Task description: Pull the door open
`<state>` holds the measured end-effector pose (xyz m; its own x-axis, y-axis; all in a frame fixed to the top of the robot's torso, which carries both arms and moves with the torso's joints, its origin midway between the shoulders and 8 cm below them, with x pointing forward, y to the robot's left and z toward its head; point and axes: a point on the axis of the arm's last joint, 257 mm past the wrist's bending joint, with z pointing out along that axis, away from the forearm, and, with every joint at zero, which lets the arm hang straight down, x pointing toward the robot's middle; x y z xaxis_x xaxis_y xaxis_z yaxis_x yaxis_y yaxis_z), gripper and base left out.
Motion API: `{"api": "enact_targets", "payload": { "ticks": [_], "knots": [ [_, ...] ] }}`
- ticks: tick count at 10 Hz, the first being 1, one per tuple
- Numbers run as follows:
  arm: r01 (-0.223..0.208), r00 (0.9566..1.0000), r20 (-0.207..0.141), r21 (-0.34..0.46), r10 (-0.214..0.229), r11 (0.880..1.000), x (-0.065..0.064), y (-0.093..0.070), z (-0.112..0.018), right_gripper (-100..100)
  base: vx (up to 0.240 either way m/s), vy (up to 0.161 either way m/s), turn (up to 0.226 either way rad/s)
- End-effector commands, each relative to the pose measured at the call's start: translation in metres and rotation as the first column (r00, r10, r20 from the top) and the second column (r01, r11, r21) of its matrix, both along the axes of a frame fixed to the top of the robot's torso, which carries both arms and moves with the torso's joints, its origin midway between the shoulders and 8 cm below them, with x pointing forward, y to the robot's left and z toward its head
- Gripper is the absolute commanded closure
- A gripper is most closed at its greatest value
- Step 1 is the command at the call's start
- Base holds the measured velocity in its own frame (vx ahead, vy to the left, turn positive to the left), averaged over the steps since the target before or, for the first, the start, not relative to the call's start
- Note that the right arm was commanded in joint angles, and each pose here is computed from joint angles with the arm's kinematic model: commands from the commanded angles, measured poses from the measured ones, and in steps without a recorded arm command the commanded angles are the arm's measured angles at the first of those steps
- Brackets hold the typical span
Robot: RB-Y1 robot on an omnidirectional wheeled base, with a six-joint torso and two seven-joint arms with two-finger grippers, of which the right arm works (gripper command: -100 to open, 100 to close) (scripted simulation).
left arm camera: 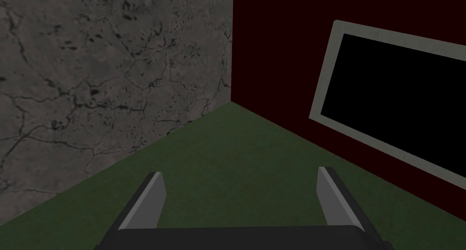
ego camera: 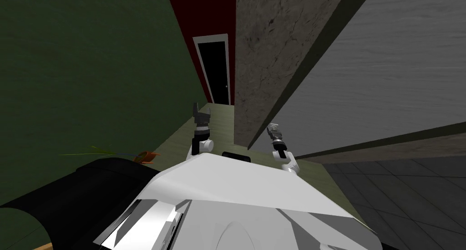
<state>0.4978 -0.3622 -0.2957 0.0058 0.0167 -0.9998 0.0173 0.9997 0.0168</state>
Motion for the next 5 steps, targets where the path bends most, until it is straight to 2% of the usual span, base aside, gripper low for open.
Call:
{"api": "enact_targets", "payload": {
  "ticks": [1,5],
  "knots": [
    [-0.002,1.0,0.0,0.001,0.002,1.0,-0.0003,0.0008,-0.0002,100,-0.003,0.0,-0.073],
    [-0.002,1.0,0.0,0.001,0.002,1.0,-0.0003,0.0008,-0.0002,100,-0.004,-0.001,-0.004]
  ]
}}
